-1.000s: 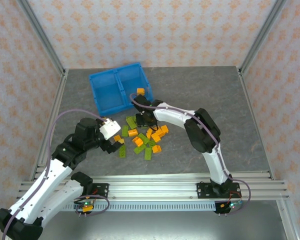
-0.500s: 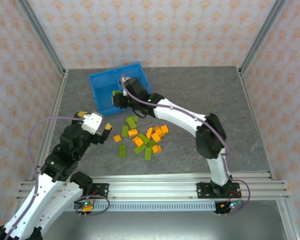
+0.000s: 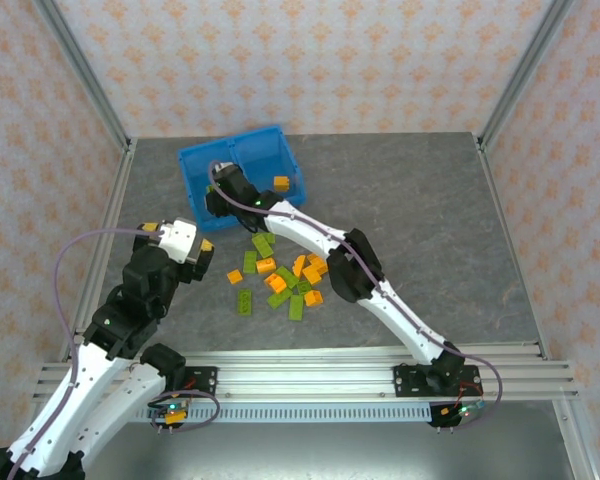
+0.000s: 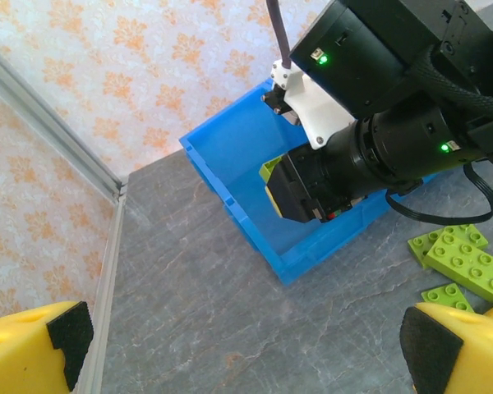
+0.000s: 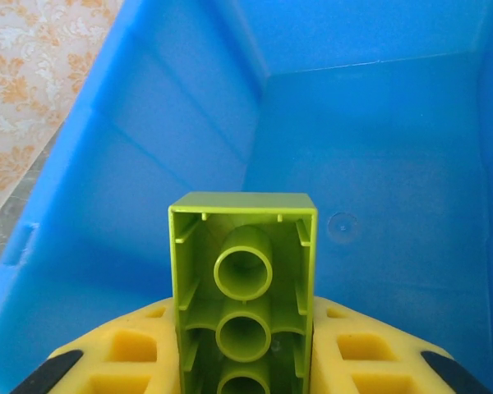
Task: Sort the legos into containers by color
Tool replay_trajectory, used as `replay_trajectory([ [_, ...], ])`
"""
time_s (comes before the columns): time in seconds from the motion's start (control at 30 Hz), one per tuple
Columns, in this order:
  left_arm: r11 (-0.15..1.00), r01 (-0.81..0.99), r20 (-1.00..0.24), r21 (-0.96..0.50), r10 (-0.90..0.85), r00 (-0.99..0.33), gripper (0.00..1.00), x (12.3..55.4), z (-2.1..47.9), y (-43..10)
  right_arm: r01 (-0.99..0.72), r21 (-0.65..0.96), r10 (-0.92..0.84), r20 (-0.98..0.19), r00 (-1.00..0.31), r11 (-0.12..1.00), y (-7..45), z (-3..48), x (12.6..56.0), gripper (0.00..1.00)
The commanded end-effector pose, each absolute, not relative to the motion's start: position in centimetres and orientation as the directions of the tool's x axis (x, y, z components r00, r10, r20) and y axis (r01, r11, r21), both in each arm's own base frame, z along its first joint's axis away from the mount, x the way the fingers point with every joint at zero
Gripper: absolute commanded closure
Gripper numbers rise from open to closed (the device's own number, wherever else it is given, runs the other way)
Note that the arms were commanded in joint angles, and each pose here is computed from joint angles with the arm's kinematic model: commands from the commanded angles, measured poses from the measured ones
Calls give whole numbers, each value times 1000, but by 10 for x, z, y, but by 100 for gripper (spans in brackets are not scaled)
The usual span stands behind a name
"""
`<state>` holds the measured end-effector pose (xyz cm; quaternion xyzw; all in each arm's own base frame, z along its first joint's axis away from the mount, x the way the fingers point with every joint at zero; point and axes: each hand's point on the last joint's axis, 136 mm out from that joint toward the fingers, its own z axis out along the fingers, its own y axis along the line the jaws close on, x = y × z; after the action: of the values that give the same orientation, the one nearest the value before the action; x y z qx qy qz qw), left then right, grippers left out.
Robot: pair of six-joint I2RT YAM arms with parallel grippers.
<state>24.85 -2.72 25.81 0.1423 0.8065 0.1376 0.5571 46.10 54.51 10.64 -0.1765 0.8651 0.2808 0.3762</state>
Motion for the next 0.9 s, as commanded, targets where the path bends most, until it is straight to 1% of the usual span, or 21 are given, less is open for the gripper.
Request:
replay_trajectory([
  [0.0, 931, 45, -873, 363, 357, -331, 1, 247, 270, -23, -513, 318, -80, -787, -612, 798, 544, 116, 471, 71],
  [0.1, 931, 46, -873, 363, 357, -332, 1, 247, 269, -22, -500, 320, -82, -773, -629, 805, 544, 104, 472, 67],
  [0.13, 931, 45, -874, 362, 356, -329, 1, 247, 270, -22, -500, 324, -85, -768, -635, 803, 544, 102, 470, 64],
  [0.17, 931, 46, -874, 363, 357, -330, 1, 247, 269, -23, -500, 329, -87, -763, -641, 801, 545, 101, 469, 60],
  [0.23, 930, 46, -873, 365, 359, -331, 1, 248, 269, -23, -505, 334, -89, -761, -643, 796, 545, 106, 468, 58],
  [0.4, 931, 32, -874, 363, 353, -335, 1, 249, 267, -21, -537, 343, -81, -784, -616, 771, 545, 150, 463, 55],
  [0.53, 941, -2, -880, 338, 316, -355, 1, 252, 265, -17, -555, 344, -69, -803, -592, 757, 536, 194, 454, 50],
  [0.7, 938, -2, -866, 346, 318, -386, 1, 257, 259, -18, -565, 325, -95, -803, -589, 758, 508, 233, 432, 47],
  [0.8, 936, -29, -867, 351, 313, -389, 0, 258, 256, -12, -546, 317, -83, -806, -586, 776, 476, 250, 419, 45],
  [0.87, 943, -63, -880, 327, 280, -384, 0, 259, 252, -7, -526, 331, -60, -802, -594, 783, 448, 257, 408, 42],
])
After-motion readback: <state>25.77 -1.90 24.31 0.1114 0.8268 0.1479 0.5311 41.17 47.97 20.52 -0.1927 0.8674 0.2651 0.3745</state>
